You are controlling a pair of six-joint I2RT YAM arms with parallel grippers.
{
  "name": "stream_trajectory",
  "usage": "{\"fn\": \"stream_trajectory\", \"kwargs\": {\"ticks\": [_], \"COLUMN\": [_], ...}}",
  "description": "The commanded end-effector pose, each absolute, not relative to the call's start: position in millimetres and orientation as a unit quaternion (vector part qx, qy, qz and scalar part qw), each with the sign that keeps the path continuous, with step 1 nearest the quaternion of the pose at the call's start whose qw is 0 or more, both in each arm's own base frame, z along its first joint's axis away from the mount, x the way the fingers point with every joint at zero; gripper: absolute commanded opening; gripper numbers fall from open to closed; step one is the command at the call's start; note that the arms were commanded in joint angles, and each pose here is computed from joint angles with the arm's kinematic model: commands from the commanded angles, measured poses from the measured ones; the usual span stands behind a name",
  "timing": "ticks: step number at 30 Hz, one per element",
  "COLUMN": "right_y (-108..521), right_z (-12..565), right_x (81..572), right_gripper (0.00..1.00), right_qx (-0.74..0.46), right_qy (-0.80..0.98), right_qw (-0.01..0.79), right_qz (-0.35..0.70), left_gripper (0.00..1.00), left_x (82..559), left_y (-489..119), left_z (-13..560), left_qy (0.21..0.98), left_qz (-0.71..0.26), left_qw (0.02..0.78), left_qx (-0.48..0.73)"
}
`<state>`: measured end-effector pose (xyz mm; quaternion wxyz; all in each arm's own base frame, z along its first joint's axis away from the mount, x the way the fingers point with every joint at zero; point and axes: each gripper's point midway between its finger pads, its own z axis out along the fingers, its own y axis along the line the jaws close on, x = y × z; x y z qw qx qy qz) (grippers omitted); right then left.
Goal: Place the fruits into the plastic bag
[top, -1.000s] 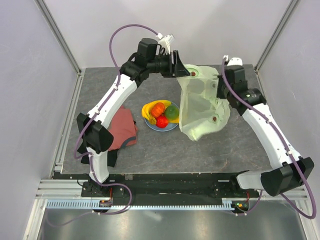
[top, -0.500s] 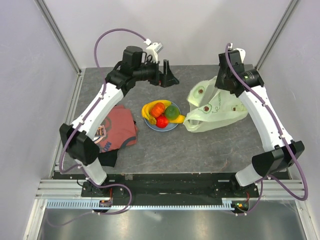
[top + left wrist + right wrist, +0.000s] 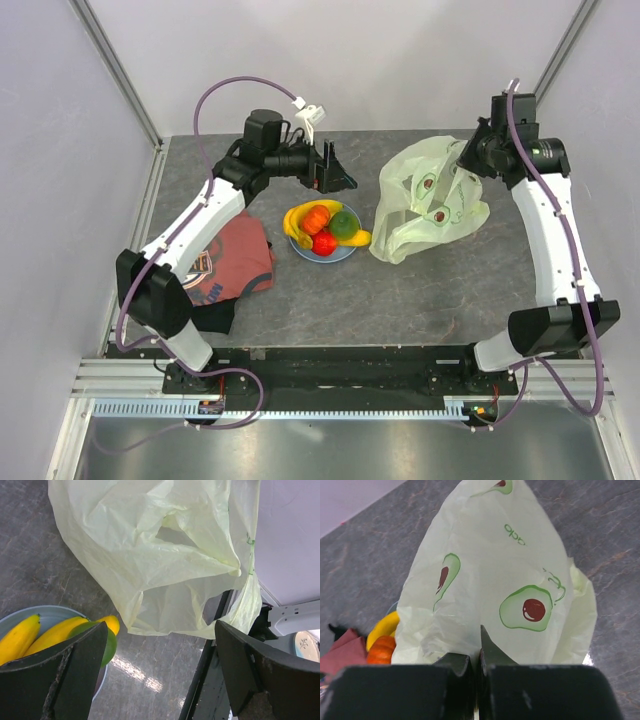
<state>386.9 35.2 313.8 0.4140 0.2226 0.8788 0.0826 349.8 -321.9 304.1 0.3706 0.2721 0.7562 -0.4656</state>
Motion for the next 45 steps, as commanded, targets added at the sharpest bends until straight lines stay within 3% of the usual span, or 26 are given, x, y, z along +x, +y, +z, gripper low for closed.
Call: {"fn": "stream_trajectory", "kwargs": {"ticks": [1,5,13,24,31,38,41,42,45], "right_y": [54,61,86,91,96,118,122,121,111], "right_z": [361,342,316,307,308,314,309,306,299], "right_x": [375,374,373,362,361,372,377,379,387], "right_gripper": [0.00,0.00,0.00,0.00,0.00,0.00,0.00,0.01,0.11], "right_qx": [0.201,0.208,0.223,0.208,0.197,0.122,0.104,0.095,0.105], "right_qy": [0.854,0.863,0.851,0.854,0.851,0.856,0.862,0.865,0.873], "right_qw": [0.453,0.426,0.404,0.398,0.403,0.421,0.420,0.422,0.422], "right_qz": [0.161,0.175,0.251,0.262,0.273,0.276,0.263,0.255,0.220], "left_gripper": [0.94,0.94,0.94,0.92,0.91,0.71,0.44,0.26,0.02], "left_x": [333,315,275,312,290,282,280,280,286], "left_y": [-335,-358,-410,-405,-429,-440,-443,-446,-448], "left_z": [348,378,363,321,307,280,283,283,294], "left_qy": [0.704,0.668,0.651,0.719,0.703,0.722,0.721,0.722,0.721], "left_qz": [-0.494,-0.514,-0.513,-0.391,-0.466,-0.490,-0.506,-0.510,-0.521], "left_qw": [0.409,0.420,0.402,0.450,0.381,0.312,0.296,0.290,0.292], "left_qx": [0.307,0.336,0.389,0.358,0.379,0.377,0.370,0.366,0.352]}}
